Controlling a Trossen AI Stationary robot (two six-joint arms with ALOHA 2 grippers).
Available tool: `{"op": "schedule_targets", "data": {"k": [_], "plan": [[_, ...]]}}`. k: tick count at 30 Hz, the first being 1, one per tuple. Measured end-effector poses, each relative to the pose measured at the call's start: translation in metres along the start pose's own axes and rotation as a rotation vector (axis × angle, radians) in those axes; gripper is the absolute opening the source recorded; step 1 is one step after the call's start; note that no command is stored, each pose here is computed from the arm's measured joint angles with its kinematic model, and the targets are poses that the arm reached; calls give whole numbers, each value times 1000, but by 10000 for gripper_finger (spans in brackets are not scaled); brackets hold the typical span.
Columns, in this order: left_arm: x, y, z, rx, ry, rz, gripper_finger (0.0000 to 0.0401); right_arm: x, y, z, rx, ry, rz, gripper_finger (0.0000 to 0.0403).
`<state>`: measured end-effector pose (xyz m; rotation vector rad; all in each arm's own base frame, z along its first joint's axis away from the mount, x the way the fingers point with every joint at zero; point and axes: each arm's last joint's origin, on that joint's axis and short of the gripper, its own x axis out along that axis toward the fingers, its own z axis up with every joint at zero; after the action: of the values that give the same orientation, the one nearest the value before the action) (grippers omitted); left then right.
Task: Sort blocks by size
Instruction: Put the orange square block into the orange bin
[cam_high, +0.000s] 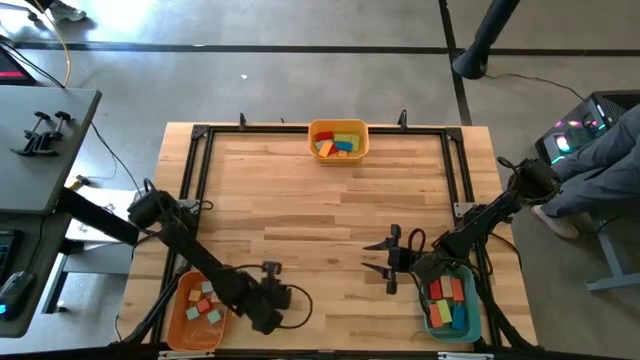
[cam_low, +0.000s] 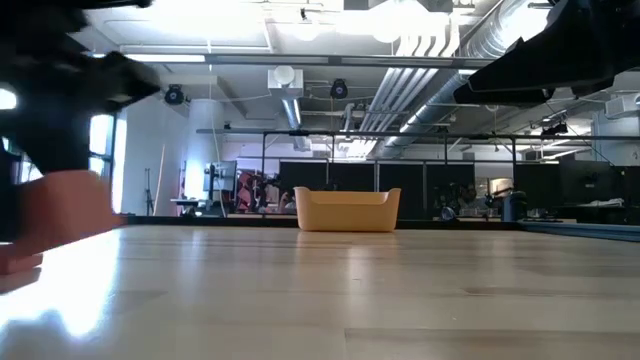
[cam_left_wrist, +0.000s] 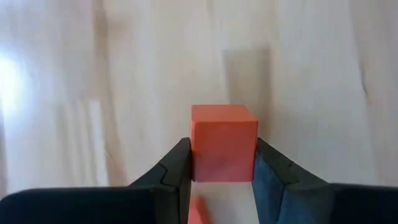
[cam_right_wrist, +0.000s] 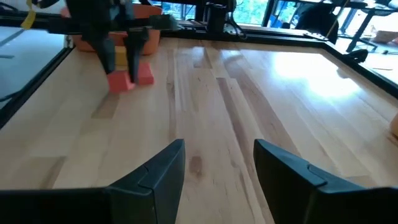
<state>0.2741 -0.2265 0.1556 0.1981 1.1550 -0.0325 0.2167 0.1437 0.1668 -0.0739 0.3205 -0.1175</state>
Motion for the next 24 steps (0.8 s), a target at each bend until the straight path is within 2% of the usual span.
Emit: {"op": "schedule_targets", "data": {"k": [4,7,10,14,18,24], "plan": [[18,16,8,-19,-119,-20,93,0,1,0,-4,2,33,188],[37,30,9,-51,-266,-86,93,1,2,1,-48,13,104,188],[54,49,2,-94,-405,-112,93,5,3,-3,-244,29,186,188],[65,82,-7,-207,-625,-102,93,9,7,-13,-542,35,234,188],[60,108,-7,-273,-859,-91,93,18,4,-11,-649,-18,205,188],[50,135,2,-318,-1054,-88,99,37,-12,4,-719,-96,92,188]]}}
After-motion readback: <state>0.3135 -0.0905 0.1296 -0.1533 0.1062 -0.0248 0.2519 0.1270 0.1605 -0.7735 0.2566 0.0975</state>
